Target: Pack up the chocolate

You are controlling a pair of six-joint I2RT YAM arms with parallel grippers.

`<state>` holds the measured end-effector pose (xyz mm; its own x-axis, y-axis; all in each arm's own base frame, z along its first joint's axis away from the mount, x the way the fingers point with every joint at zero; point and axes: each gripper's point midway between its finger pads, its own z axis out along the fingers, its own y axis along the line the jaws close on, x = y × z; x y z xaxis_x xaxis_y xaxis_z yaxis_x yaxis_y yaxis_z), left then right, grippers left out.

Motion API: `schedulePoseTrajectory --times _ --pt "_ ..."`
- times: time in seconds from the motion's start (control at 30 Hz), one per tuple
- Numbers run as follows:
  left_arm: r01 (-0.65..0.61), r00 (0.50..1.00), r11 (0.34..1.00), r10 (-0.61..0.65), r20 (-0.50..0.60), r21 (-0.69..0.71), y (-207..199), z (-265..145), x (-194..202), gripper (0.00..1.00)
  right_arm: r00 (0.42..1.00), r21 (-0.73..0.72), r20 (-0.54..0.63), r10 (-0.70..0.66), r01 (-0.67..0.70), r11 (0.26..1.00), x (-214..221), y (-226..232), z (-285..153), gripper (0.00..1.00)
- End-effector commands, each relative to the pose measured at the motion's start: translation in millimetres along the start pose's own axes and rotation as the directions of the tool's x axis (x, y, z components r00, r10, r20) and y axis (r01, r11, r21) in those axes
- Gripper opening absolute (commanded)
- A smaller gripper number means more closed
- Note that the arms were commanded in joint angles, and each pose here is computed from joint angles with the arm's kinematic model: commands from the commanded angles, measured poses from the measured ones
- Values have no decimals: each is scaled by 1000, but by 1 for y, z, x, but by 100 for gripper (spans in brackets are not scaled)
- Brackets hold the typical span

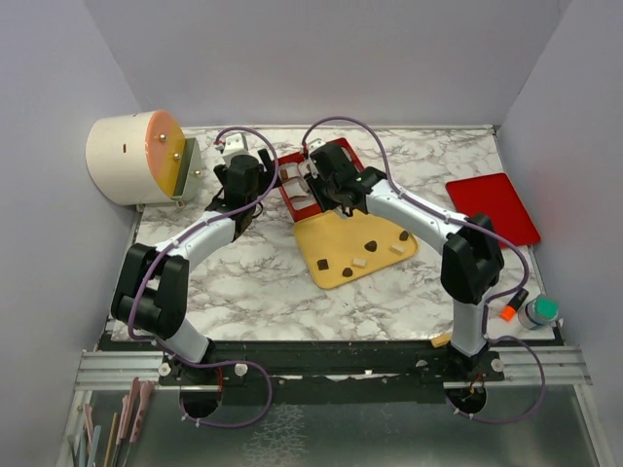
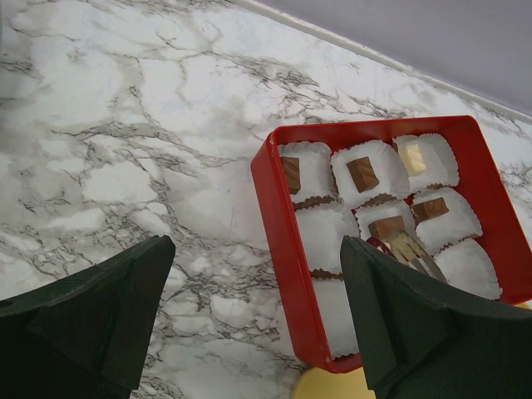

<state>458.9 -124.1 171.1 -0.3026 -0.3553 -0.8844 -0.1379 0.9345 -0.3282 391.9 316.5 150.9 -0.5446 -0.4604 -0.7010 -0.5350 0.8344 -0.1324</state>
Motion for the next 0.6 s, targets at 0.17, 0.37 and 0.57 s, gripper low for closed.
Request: schedulePoseTrajectory --times 0.17,0.37,0.57 --pt "17 1000 1000 -17 25 1 0 0 -9 91 999 -61 43 -2 5 998 -23 7 27 3" --pt "18 1000 1000 -18 23 1 0 1 -8 91 999 -65 33 -3 5 998 -23 9 39 4" --pt "18 1000 1000 -18 22 0 1 1 -7 91 1000 -64 21 -3 4 998 -20 9 49 11"
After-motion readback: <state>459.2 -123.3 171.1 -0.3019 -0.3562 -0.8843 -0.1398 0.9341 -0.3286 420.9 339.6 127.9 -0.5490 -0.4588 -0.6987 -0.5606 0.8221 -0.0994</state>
